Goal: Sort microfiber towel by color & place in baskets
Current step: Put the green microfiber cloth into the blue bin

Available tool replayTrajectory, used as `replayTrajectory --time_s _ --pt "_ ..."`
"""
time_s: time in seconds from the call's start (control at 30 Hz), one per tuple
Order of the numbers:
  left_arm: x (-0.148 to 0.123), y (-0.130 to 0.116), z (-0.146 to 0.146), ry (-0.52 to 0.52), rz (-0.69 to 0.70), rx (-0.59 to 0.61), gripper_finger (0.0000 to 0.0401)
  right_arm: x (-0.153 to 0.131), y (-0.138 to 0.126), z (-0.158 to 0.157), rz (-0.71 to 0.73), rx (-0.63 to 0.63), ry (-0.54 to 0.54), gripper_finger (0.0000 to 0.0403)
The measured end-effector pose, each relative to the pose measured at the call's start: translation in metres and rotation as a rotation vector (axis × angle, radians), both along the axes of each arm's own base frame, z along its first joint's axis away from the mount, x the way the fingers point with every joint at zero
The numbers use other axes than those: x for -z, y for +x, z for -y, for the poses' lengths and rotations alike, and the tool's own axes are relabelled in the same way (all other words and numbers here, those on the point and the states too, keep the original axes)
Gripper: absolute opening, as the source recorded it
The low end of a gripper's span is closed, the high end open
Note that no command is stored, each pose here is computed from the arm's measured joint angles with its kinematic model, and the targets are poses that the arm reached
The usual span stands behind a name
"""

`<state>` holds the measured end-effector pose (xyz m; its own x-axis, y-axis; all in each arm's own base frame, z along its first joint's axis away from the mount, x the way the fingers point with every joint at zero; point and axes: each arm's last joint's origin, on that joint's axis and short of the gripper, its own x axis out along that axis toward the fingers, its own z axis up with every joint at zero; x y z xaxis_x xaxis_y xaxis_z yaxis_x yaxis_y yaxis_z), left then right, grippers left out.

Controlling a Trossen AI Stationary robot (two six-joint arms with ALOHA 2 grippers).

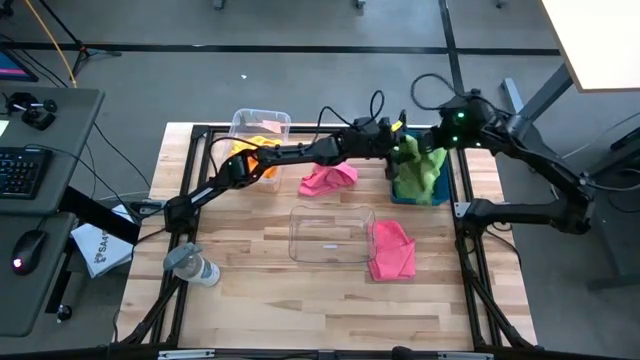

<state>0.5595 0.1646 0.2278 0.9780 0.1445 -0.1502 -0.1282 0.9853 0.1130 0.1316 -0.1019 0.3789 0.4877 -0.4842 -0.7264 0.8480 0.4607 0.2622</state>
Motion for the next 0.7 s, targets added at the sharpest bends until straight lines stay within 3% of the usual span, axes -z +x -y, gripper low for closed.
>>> replayTrajectory --time_s 0.1,0.23,0.43,0.6,0.7 --pt "-0.002 -0.003 -0.005 0.016 -0.004 0.028 0.0234 0.011 0.004 0.004 -0.059 -0.008 0.021 0.0" --pt "-0.034 -0.014 -0.018 0.018 0.013 0.078 0.0235 0.031 0.01 0.012 -0.075 -0.043 0.05 0.0" --pt "-0.004 -0.026 -0.04 -0.211 -0.227 0.054 0.0235 0.048 0.005 0.025 -0.097 -0.011 0.062 0.0" --pt "-0.04 -0.029 -0.047 -0.246 -0.052 0.116 0.0235 0.047 -0.001 0.035 -0.047 -0.008 0.079 0.0" --pt "-0.03 -0.027 -0.047 -0.376 -0.062 0.157 0.0235 0.045 -0.003 0.039 -0.021 -0.004 0.069 0.0"
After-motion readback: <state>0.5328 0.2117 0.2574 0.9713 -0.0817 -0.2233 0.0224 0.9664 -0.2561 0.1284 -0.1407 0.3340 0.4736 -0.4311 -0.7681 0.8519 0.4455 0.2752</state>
